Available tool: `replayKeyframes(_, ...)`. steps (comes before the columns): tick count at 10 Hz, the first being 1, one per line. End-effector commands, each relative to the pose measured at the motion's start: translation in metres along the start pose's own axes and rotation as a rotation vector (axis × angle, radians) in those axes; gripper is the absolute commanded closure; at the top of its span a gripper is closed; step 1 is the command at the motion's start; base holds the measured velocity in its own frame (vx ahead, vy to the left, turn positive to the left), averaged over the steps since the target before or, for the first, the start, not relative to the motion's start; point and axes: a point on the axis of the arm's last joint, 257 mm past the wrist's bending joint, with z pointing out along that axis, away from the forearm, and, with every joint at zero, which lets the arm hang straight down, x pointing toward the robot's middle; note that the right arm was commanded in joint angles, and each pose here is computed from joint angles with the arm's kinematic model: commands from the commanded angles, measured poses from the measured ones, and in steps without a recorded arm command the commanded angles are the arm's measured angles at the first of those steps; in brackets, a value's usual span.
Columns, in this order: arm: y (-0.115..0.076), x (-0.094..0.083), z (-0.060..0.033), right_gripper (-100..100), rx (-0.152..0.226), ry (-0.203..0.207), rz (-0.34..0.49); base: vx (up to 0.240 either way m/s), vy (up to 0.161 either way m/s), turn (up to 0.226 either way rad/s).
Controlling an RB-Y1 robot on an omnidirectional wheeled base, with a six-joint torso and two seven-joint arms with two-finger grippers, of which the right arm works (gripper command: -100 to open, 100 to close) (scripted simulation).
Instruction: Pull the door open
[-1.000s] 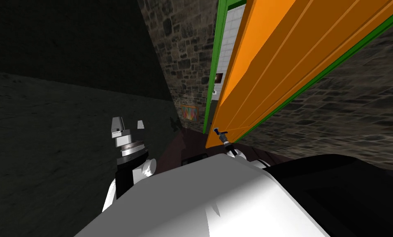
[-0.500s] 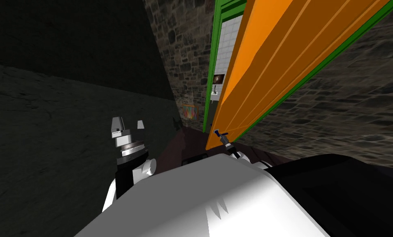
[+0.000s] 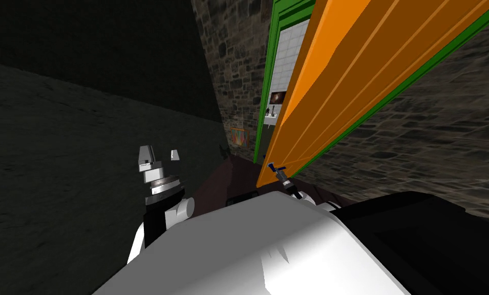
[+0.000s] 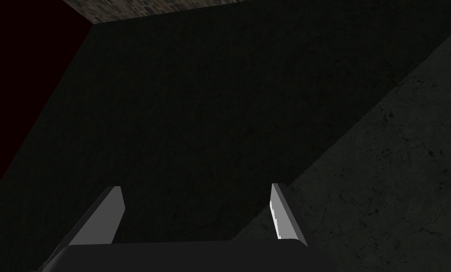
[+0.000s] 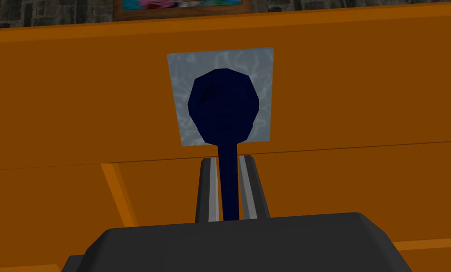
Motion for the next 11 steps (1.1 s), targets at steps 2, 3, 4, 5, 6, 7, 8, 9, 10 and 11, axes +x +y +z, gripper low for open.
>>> replayKeyframes(2, 0.001, -0.006, -0.0184, 100, 0.002, 0.008, -0.003, -0.237, -0.074, 0.204)
replayKeyframes(3, 0.001, -0.007, -0.0209, 100, 0.002, 0.01, -0.003, -0.18, -0.06, 0.106)
replayKeyframes(4, 0.002, -0.007, -0.025, 100, 0.002, 0.014, -0.003, -0.118, -0.039, 0.091)
replayKeyframes(5, 0.002, -0.007, -0.025, 100, 0.002, 0.014, -0.003, -0.082, -0.03, 0.035)
replayKeyframes(6, 0.002, -0.008, -0.0294, 100, 0.002, 0.017, -0.003, -0.098, -0.033, 0.1)
replayKeyframes(7, -0.001, -0.005, -0.028, 100, 0.009, 0.017, 0.0, -0.048, -0.016, 0.032)
replayKeyframes(8, -0.001, -0.001, -0.0214, 100, 0.007, 0.027, 0.001, -0.129, -0.024, 0.073)
replayKeyframes(9, -0.001, 0.001, -0.0176, 100, 0.007, 0.032, 0.001, -0.198, -0.045, 0.102)
replayKeyframes(10, 0.0, 0.004, -0.0132, 100, 0.006, 0.037, 0.001, -0.192, -0.051, 0.07)
replayKeyframes(11, 0.0, 0.007, -0.0083, 100, 0.005, 0.043, 0.001, -0.201, -0.08, 0.061)
